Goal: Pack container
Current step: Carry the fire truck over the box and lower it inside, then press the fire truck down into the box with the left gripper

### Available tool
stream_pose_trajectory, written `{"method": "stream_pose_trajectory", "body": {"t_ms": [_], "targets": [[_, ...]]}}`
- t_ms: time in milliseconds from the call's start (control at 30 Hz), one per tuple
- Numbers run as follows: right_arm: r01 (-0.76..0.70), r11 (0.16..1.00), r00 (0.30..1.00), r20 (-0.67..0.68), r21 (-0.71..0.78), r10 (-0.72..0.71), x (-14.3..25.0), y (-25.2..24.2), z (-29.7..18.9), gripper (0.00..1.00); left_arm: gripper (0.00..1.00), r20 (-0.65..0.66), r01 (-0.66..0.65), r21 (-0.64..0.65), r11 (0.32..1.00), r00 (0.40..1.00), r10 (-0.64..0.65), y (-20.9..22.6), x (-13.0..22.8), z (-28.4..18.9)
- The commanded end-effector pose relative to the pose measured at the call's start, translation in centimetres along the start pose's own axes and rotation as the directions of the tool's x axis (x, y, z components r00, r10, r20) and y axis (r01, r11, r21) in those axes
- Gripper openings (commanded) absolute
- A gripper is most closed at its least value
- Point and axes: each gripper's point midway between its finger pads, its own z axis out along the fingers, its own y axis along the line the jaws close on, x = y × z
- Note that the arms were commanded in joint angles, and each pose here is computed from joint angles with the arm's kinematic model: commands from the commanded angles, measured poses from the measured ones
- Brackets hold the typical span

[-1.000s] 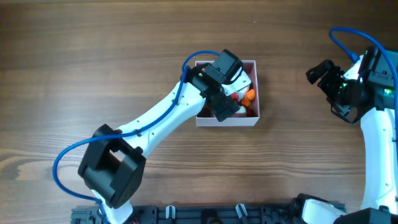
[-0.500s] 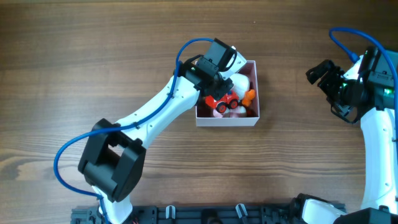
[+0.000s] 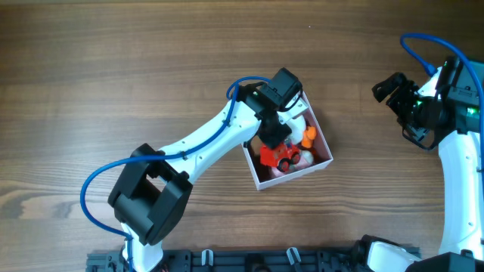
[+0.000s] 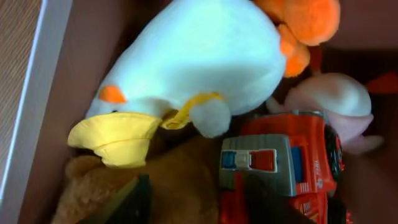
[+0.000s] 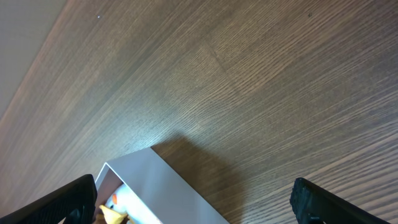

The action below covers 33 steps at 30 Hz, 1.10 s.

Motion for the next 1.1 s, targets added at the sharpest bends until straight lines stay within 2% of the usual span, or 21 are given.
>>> {"method": "stream_pose_trajectory", "body": {"t_ms": [0, 67, 133, 200, 333, 433, 567, 733, 900, 1067], "targets": [[-0.008, 1.0, 1.0, 0.018, 0.008, 0.008, -0.2, -0.1, -0.3, 1.0, 0.49, -0.048, 0.035, 0.024, 0.999, 0.998, -0.034, -0.6, 1.2, 1.2], [-0.008, 1.0, 1.0, 0.018, 0.008, 0.008, -0.2, -0.1, -0.3, 1.0, 0.54, -0.034, 0.042, -0.009, 0.999, 0.999, -0.042, 0.4, 0.9, 1.2], [-0.008, 1.0, 1.0, 0.018, 0.008, 0.008, -0.2, -0.1, -0.3, 0.99, 0.64, 0.001, 0.061, -0.074, 0.995, 0.998, -0.061, 2.5, 0.2, 1.1], [-0.008, 1.0, 1.0, 0.018, 0.008, 0.008, -0.2, -0.1, -0.3, 1.0, 0.68, 0.055, 0.097, -0.114, 0.989, 0.994, -0.091, 4.7, -0.8, 0.9], [-0.008, 1.0, 1.0, 0.018, 0.008, 0.008, -0.2, -0.1, -0.3, 1.0, 0.66, 0.154, 0.193, -0.15, 0.97, 0.973, -0.17, 9.7, -1.8, 0.1], [-0.008, 1.0, 1.0, 0.018, 0.008, 0.008, -0.2, -0.1, -0.3, 1.0, 0.65, 0.18, 0.232, -0.145, 0.962, 0.962, -0.205, 11.6, -1.7, -0.2], [-0.008, 1.0, 1.0, 0.018, 0.008, 0.008, -0.2, -0.1, -0.3, 1.0, 0.63, 0.222, 0.185, -0.165, 0.969, 0.964, -0.146, 12.4, -2.8, -0.6], [-0.008, 1.0, 1.0, 0.018, 0.008, 0.008, -0.2, -0.1, -0.3, 0.99, 0.64, 0.226, 0.131, -0.14, 0.981, 0.969, -0.097, 8.9, -3.7, -1.5], [-0.008, 1.0, 1.0, 0.018, 0.008, 0.008, -0.2, -0.1, -0.3, 1.0, 0.55, 0.126, 0.0, -0.091, 0.996, 0.992, 0.011, 1.6, -1.9, -3.7], [-0.008, 1.0, 1.0, 0.018, 0.008, 0.008, -0.2, -0.1, -0.3, 1.0, 0.54, 0.028, 0.06, -0.061, 0.996, 0.998, -0.058, -1.9, 0.8, -4.7]]}}
